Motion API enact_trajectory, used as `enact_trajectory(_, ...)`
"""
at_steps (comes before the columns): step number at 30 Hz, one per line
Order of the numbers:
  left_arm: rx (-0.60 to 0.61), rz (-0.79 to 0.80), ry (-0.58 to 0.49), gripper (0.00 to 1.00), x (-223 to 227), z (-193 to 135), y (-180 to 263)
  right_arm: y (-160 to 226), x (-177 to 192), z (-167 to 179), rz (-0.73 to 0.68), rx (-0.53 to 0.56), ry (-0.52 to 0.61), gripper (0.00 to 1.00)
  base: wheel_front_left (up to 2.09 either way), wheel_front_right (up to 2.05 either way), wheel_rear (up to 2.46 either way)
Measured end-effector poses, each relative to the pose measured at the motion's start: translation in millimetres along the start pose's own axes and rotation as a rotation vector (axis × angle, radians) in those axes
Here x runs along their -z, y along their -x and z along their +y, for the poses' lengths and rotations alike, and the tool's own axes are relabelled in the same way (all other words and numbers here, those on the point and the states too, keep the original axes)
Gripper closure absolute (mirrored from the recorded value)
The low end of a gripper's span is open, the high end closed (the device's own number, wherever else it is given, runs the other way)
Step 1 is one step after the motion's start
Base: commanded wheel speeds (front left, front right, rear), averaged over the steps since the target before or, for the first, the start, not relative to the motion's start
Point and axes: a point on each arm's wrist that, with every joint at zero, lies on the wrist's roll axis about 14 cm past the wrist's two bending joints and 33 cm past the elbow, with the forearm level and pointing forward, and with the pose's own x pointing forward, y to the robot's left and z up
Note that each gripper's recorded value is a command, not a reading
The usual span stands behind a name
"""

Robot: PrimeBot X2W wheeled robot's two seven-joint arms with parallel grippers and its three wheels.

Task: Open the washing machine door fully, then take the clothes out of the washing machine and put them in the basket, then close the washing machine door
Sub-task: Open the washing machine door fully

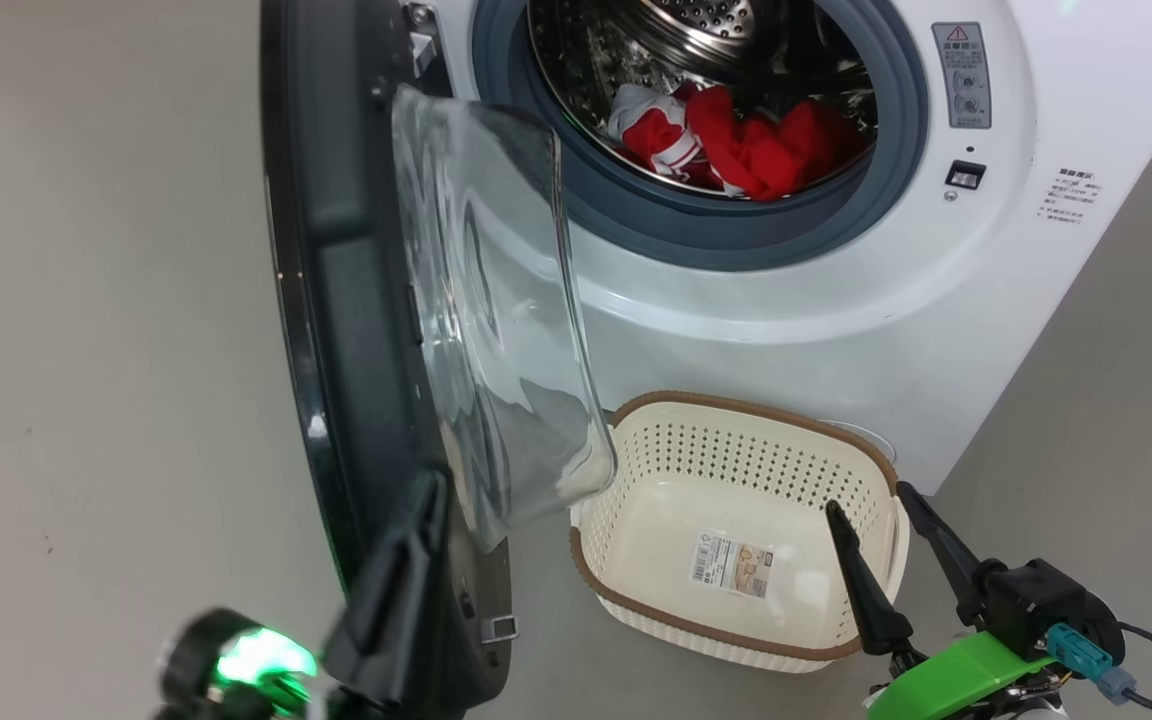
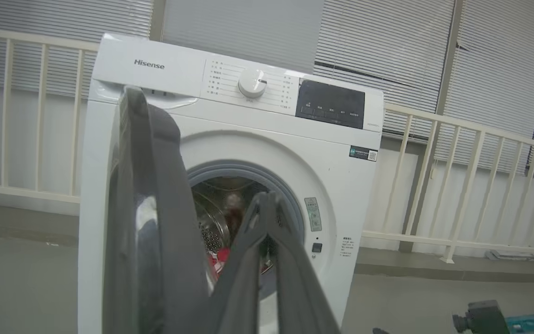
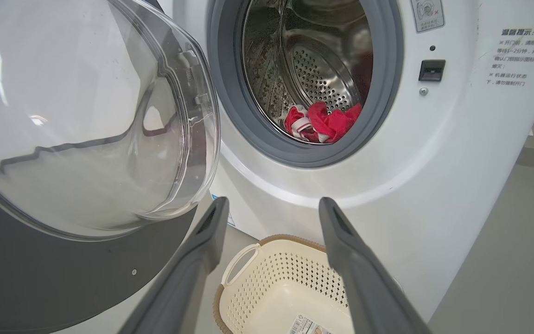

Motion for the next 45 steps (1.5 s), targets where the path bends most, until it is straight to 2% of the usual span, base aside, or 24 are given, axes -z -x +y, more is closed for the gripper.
enact_trajectory(8,-0.010,0.230,0.082,1.00,68.7,-8.5,27.2,-1.3,7.1,-2.2,0.017,0.003,-0.011,0.00,0.00,0.00,0.00)
enact_trajectory(18,-0.055,0.425,0.124,1.00,121.7,-2.4,59.8,-3.2,14.4,-2.4,0.036,0.000,-0.019,0.00,0.00,0.00,0.00)
enact_trajectory(25,-0.105,0.444,0.120,1.00,126.7,12.0,66.6,-4.9,16.5,0.1,0.041,-0.008,-0.021,0.00,0.00,0.00,0.00)
enact_trajectory(33,-0.205,0.445,0.077,1.00,122.9,45.0,77.1,-8.0,18.7,4.3,0.048,-0.023,-0.021,0.00,0.00,0.00,0.00)
enact_trajectory(45,-0.405,0.409,-0.038,1.00,104.4,119.0,87.8,-11.4,20.8,8.2,0.055,-0.037,-0.016,0.00,0.00,0.00,0.00)
